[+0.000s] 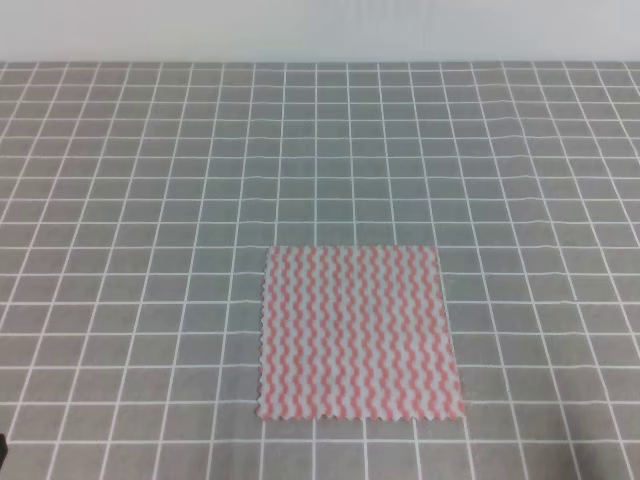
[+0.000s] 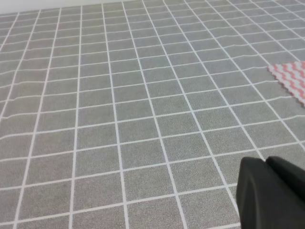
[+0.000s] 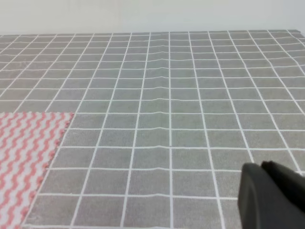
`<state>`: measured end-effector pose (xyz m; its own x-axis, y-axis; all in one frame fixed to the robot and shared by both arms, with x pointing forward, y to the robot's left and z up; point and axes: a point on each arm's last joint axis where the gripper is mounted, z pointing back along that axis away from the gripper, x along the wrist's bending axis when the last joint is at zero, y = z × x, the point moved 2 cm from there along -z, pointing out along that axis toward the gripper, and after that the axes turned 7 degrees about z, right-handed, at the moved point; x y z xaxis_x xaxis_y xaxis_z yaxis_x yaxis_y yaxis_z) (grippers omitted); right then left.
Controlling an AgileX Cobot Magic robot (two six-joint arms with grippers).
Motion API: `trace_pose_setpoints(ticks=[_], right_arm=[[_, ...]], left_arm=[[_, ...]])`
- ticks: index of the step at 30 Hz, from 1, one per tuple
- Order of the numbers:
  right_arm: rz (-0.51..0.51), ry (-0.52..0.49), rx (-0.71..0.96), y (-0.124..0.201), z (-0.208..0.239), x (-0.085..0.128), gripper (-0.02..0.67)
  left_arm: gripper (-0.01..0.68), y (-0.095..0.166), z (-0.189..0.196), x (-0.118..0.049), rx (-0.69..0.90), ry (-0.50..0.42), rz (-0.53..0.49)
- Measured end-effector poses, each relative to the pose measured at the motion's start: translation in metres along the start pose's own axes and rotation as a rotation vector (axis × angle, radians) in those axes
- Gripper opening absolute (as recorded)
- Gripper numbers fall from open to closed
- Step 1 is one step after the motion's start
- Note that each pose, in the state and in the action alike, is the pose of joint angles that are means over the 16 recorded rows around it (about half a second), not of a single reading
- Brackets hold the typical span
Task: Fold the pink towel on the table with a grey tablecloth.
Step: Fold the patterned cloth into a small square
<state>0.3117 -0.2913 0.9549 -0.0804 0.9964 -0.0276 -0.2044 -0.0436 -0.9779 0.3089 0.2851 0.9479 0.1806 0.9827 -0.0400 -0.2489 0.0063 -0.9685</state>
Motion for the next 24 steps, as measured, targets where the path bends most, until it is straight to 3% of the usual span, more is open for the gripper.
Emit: trace_pose_setpoints(ticks=[24], right_arm=[[0.0,0.0,0.002,0.0008,-0.0004,0.0,-0.016]], left_arm=[[-0.002,0.0006,-0.0001,0.0,-0.002,0.0,0.0]])
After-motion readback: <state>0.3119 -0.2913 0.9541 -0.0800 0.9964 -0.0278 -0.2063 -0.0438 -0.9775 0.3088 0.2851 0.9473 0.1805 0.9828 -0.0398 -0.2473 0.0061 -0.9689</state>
